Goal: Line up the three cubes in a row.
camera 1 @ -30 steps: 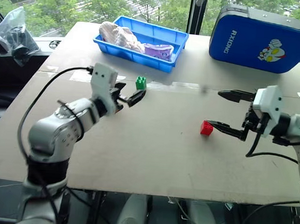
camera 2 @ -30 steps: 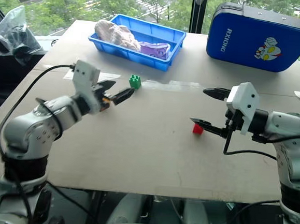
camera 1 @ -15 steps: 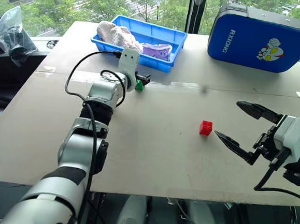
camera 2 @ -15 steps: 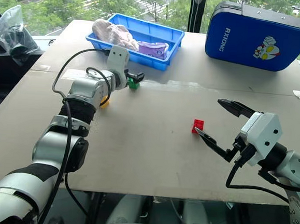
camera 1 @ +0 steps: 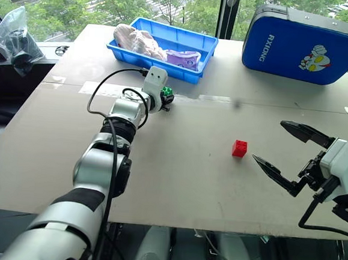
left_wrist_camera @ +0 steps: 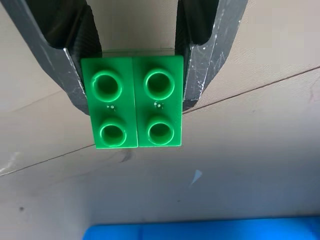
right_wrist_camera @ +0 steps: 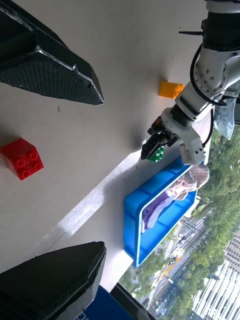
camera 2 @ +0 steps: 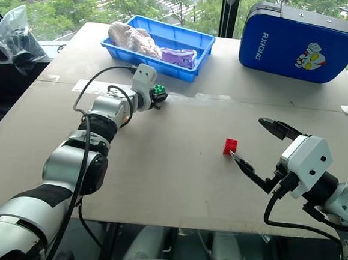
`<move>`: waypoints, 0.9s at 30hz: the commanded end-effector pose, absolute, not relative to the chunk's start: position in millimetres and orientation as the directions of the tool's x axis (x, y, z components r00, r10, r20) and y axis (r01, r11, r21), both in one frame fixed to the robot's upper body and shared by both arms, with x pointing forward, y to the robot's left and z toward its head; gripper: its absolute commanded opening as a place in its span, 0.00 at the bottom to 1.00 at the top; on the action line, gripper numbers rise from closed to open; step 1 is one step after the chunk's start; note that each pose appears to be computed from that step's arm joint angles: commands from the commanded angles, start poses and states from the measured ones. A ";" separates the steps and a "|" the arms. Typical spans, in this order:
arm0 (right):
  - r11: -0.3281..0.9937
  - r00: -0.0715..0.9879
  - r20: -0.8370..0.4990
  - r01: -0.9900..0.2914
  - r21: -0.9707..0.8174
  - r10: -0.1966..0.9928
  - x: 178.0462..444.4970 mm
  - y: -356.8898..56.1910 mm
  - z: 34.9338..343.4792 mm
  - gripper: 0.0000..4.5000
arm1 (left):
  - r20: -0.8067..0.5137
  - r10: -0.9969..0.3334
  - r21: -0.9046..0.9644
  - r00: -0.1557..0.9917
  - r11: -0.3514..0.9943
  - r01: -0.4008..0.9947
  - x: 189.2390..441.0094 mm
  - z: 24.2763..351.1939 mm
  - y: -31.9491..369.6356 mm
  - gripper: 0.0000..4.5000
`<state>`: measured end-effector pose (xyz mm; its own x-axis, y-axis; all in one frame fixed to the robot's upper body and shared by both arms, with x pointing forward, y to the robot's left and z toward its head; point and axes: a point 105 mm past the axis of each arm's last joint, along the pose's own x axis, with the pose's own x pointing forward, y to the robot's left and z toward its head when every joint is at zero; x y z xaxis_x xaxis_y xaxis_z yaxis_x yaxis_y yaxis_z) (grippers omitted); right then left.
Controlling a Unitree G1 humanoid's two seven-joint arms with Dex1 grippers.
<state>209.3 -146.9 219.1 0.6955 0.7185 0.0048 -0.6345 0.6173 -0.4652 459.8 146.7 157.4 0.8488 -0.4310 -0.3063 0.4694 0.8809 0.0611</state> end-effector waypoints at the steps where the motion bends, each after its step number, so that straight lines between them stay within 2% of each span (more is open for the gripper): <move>1: 0.610 0.697 0.021 -0.613 -0.502 0.717 201.9 -145.1 225.3 1.00 | -0.179 -0.699 0.152 0.692 0.676 0.721 433.4 198.9 123.1 0.29; 3: 0.615 0.701 0.016 -0.614 -0.495 0.713 201.0 -145.5 222.5 1.00 | -0.193 -0.823 0.192 0.534 0.502 0.843 407.4 198.3 110.5 0.29; 6: 0.619 0.699 0.011 -0.626 -0.475 0.715 199.2 -145.4 217.8 1.00 | -0.296 -0.902 0.200 0.315 0.264 0.944 374.4 184.9 104.1 0.29; 10: 0.623 0.692 0.002 -0.648 -0.438 0.722 194.8 -147.2 213.3 1.00 | -0.395 -0.895 0.182 0.207 0.144 0.973 359.9 161.5 101.5 0.29; 18: 0.534 0.639 -0.152 -0.731 -0.424 0.754 176.0 -157.3 195.2 1.00 | -0.509 -0.851 0.230 0.126 0.006 0.973 354.1 135.3 86.6 0.29; 27: 0.510 0.617 -0.176 -0.753 -0.416 0.767 178.2 -163.4 190.1 1.00 | -0.544 -0.836 0.209 0.074 -0.050 0.977 353.4 119.5 77.7 0.29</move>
<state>179.6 -165.2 184.1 0.6242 0.7578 -0.1899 -0.7567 0.5260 -0.3882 350.6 82.0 109.0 0.0702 -0.8309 -0.5520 0.9853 -0.0285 0.1682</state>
